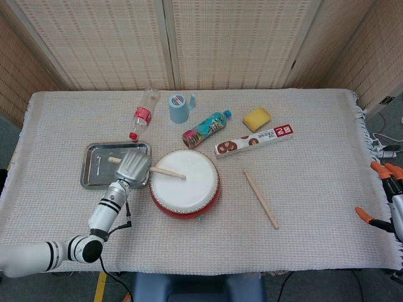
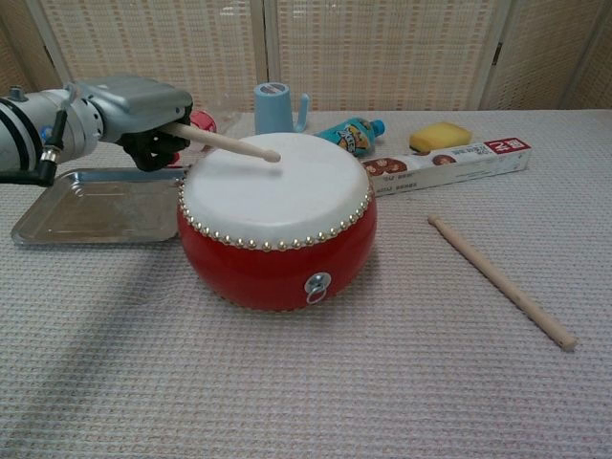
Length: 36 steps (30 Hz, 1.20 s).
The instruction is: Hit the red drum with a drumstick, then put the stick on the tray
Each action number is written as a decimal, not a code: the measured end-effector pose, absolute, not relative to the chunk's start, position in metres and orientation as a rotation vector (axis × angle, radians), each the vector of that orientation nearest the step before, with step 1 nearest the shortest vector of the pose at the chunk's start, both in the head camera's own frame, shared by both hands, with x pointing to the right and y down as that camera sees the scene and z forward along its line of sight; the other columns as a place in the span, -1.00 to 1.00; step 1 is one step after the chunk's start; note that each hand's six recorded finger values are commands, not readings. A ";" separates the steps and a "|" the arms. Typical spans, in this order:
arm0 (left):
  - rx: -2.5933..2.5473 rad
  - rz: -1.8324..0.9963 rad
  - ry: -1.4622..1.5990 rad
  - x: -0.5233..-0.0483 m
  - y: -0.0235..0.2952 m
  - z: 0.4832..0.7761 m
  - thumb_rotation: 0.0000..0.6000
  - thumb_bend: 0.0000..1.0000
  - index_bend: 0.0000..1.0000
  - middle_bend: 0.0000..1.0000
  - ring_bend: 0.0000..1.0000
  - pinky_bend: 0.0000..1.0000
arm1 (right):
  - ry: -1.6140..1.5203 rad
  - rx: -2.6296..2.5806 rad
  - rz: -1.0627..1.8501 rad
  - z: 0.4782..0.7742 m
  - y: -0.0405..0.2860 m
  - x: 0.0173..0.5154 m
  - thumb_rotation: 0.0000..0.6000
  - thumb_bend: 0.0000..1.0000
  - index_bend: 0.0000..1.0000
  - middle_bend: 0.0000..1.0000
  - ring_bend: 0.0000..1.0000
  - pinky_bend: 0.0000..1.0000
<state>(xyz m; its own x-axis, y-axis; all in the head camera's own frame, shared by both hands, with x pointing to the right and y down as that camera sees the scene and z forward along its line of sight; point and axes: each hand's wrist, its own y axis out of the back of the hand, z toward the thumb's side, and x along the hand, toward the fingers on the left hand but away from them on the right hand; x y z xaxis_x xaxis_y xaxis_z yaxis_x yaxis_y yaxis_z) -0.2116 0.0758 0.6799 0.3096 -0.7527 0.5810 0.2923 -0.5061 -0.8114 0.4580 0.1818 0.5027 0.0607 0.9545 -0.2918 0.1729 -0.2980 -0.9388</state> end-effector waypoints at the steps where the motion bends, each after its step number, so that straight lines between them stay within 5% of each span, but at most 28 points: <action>1: -1.608 -1.386 0.407 -0.212 0.077 0.683 1.00 0.43 1.00 1.00 1.00 1.00 | -1.160 -1.586 1.311 0.503 0.182 0.458 1.00 -0.69 -0.98 -0.73 -1.00 -0.77; 13: -1.813 -1.340 0.653 -0.213 0.064 0.657 1.00 0.43 1.00 1.00 1.00 1.00 | -1.161 -1.591 1.308 0.506 0.181 0.458 1.00 -0.69 -0.98 -0.73 -1.00 -0.77; 25: -1.630 -1.396 0.419 -0.218 0.078 0.689 1.00 0.43 1.00 1.00 1.00 1.00 | -1.164 -1.593 1.314 0.508 0.179 0.460 1.00 -0.69 -0.98 -0.73 -1.00 -0.77; 36: -1.745 -1.321 0.673 -0.212 0.060 0.649 1.00 0.42 1.00 1.00 1.00 1.00 | -1.165 -1.600 1.312 0.510 0.179 0.460 1.00 -0.69 -0.98 -0.73 -1.00 -0.77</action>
<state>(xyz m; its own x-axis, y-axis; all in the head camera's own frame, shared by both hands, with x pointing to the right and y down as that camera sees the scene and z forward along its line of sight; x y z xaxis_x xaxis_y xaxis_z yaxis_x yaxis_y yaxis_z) -0.2118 0.0598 0.6493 0.3046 -0.8053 0.5086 0.0627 -0.5159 -0.8544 0.4596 0.1788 0.5098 0.0606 0.9520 -0.2999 0.1853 -0.3059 -0.9338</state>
